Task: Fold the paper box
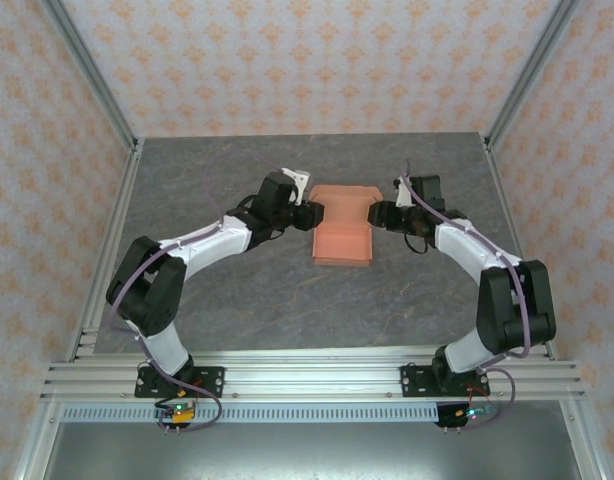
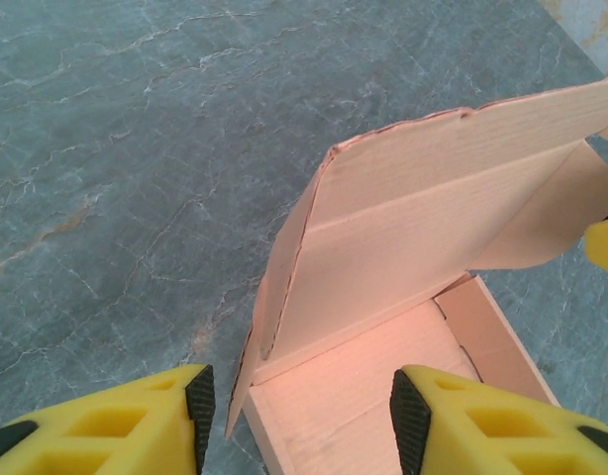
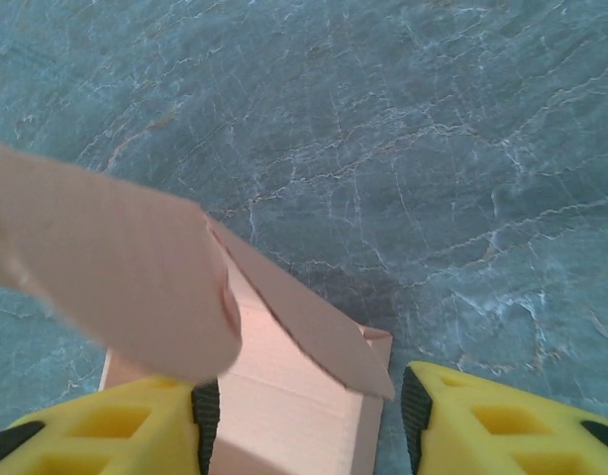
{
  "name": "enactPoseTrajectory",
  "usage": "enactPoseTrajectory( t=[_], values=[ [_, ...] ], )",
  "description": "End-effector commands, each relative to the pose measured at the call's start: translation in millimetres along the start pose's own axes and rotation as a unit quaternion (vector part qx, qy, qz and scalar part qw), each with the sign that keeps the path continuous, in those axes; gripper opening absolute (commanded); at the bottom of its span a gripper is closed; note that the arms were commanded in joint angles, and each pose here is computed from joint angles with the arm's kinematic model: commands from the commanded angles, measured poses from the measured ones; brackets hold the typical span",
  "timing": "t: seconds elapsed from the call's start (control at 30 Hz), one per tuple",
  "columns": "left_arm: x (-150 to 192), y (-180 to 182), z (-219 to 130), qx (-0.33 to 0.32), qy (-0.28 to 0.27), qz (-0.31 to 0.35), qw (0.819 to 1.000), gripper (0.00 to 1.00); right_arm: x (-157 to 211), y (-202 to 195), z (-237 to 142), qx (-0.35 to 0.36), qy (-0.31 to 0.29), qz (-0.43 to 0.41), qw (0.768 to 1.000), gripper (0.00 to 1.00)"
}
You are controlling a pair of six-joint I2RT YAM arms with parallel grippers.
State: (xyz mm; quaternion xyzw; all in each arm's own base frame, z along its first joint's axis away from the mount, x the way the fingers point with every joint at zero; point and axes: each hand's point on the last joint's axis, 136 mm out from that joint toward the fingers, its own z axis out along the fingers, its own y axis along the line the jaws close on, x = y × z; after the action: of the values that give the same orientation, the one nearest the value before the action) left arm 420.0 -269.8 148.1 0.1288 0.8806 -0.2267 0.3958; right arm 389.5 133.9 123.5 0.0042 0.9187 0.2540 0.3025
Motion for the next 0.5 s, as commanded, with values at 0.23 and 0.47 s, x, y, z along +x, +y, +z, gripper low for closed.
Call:
enactPoseTrajectory(
  t=[0.23,0.47],
  values=[
    [-1.8,-2.1,13.5,0.006,-0.012,-0.057,0.998,0.24,-8.0,24.3,2.3,-0.045,-0.007,-0.021,0.999,0.3],
    [14.2,-17.4,17.5,0.036,-0.015,-0.087,0.995,0.24,19.3,32.2,8.2,-0.028,-0.023,-0.028,0.999,0.28]
  ],
)
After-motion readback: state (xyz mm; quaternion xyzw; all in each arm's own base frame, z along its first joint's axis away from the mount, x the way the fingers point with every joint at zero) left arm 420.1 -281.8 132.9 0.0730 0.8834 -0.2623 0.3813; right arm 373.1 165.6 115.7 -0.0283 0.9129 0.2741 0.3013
